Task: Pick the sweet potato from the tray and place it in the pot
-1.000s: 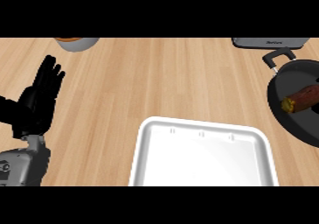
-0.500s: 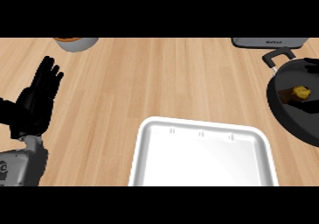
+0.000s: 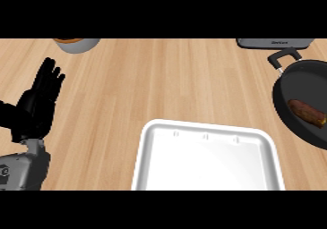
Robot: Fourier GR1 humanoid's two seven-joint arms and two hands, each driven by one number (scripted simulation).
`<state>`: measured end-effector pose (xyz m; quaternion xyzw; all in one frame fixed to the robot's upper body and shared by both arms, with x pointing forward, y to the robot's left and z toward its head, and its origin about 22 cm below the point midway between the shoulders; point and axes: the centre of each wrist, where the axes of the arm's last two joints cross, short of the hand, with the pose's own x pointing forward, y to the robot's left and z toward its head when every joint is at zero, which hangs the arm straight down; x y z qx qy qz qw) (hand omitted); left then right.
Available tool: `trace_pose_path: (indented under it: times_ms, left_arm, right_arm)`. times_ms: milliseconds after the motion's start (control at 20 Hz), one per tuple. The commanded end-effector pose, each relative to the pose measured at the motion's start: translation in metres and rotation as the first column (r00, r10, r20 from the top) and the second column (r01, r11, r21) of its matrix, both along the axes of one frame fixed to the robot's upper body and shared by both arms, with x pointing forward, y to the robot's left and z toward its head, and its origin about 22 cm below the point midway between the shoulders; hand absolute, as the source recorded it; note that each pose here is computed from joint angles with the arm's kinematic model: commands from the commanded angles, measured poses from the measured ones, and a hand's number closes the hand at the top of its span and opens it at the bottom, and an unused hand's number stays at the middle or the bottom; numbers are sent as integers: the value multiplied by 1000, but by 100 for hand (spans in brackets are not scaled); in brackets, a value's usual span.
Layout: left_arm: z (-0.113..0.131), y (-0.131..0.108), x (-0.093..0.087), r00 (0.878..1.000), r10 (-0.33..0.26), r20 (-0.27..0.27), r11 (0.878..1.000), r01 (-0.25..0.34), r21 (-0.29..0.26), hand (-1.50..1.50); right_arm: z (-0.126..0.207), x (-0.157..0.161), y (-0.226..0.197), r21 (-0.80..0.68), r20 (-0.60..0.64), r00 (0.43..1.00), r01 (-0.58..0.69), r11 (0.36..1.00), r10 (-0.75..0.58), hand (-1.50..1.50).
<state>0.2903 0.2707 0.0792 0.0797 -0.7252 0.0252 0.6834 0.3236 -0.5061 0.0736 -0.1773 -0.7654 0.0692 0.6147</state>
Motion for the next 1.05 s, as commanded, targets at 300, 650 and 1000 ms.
trace_pose_path:
  times_ms: [300, 650, 1000]
  left_arm:
    - [24, 3, 10, 999, -38, 10, 999, 38, 5, 0]
    - [8, -8, 4, 1000, -19, 9, 1000, 19, -16, 0]
    - [11, 0, -4, 1000, -4, 1, 1000, 4, 1, 0]
  right_arm:
    - [27, -47, -58, 75, 23, 1000, 19, 997, -21, -150]
    - [42, -81, -86, 59, -1, 1000, 0, 998, 0, -150]
    - [41, -107, -100, 71, -10, 1000, -13, 997, 14, -150]
